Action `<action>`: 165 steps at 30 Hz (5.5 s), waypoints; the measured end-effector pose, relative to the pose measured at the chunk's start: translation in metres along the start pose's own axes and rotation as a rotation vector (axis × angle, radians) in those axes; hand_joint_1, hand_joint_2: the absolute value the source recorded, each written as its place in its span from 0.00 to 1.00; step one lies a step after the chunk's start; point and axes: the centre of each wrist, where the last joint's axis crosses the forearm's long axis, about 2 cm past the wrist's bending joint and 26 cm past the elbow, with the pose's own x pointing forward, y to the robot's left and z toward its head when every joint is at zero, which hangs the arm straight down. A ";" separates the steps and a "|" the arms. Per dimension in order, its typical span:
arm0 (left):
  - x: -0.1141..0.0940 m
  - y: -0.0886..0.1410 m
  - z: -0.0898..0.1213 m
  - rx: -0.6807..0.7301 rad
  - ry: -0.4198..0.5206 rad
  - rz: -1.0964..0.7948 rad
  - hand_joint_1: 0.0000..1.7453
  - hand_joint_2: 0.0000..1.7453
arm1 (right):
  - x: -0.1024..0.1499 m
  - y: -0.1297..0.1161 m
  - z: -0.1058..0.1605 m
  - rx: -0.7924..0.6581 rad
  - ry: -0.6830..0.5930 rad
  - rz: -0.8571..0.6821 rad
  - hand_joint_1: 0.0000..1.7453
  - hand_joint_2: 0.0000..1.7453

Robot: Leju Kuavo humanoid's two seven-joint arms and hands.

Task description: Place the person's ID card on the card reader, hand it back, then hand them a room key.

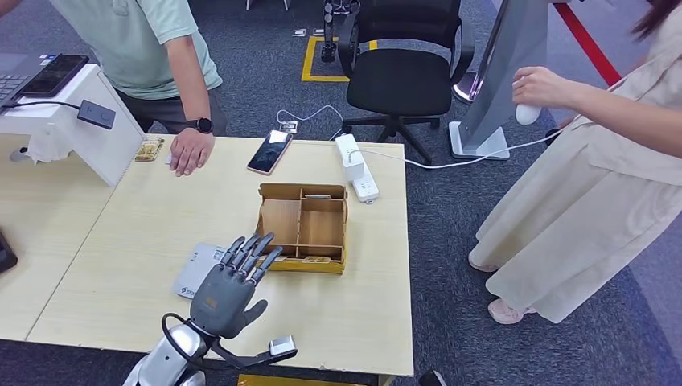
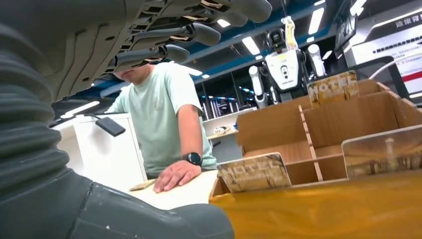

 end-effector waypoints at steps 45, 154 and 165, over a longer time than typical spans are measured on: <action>0.019 -0.011 -0.048 -0.011 0.081 0.173 0.00 1.00 | 0.006 0.007 0.004 0.029 -0.048 0.053 0.00 0.00; -0.004 -0.041 -0.043 -0.058 0.216 0.172 0.00 1.00 | 0.004 0.005 0.005 0.037 -0.057 0.071 0.00 0.00; 0.000 -0.050 -0.040 -0.095 0.220 0.191 0.00 1.00 | 0.004 0.005 0.005 0.039 -0.059 0.071 0.00 0.00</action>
